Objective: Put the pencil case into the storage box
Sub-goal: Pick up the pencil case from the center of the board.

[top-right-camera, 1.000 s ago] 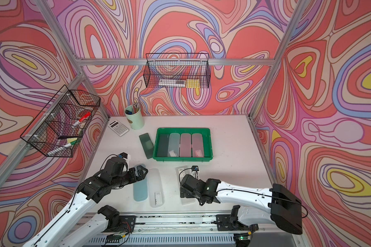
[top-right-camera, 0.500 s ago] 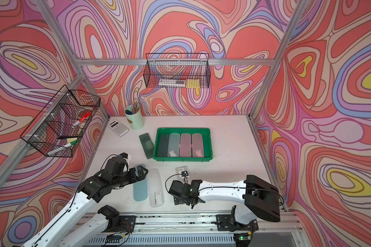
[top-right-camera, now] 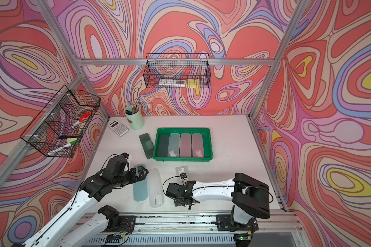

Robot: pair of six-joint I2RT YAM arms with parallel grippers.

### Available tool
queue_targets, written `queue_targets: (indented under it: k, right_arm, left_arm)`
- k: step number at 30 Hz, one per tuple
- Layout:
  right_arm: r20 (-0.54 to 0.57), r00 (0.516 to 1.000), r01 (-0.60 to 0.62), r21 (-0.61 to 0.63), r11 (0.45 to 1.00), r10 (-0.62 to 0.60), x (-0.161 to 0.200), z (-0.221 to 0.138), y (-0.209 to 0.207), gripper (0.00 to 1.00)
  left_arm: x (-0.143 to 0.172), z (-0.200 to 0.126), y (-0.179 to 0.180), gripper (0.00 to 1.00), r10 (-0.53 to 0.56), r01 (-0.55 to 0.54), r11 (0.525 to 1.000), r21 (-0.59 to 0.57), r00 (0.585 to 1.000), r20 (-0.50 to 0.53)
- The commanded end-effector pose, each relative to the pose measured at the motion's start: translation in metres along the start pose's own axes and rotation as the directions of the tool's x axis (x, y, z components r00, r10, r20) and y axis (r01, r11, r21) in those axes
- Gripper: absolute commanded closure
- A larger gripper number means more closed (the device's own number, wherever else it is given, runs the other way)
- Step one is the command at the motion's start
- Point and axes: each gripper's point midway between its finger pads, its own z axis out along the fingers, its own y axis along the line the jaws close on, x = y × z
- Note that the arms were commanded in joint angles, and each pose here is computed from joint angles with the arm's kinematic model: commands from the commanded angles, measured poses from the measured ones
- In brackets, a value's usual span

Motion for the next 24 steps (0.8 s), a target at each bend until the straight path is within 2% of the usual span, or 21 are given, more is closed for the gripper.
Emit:
queue_targets:
  k: [1,7,14,24]
  right_arm:
    - [0.025,1.0,-0.008,0.045,0.999,0.007,0.002,0.008,-0.007,0.12]
    - [0.093,0.996,-0.006,0.056,0.998,0.0,-0.003,-0.007,-0.016,0.21]
    - [0.136,0.99,0.03,0.051,0.998,-0.037,-0.004,-0.02,-0.021,0.36]
    - [0.192,0.966,0.176,0.01,0.984,-0.175,-0.001,-0.042,0.0,0.39]
  left_arm:
    - [-0.007,-0.008,-0.006,0.01,0.022,-0.022,1.0,0.007,1.0,0.014]
    - [-0.01,-0.018,-0.008,0.01,0.017,-0.017,1.0,0.011,0.999,0.03]
    - [-0.013,-0.03,-0.004,0.01,0.014,-0.014,1.0,0.006,0.997,0.078]
    - [-0.023,-0.047,-0.011,0.01,0.02,-0.022,1.0,0.019,0.993,0.116]
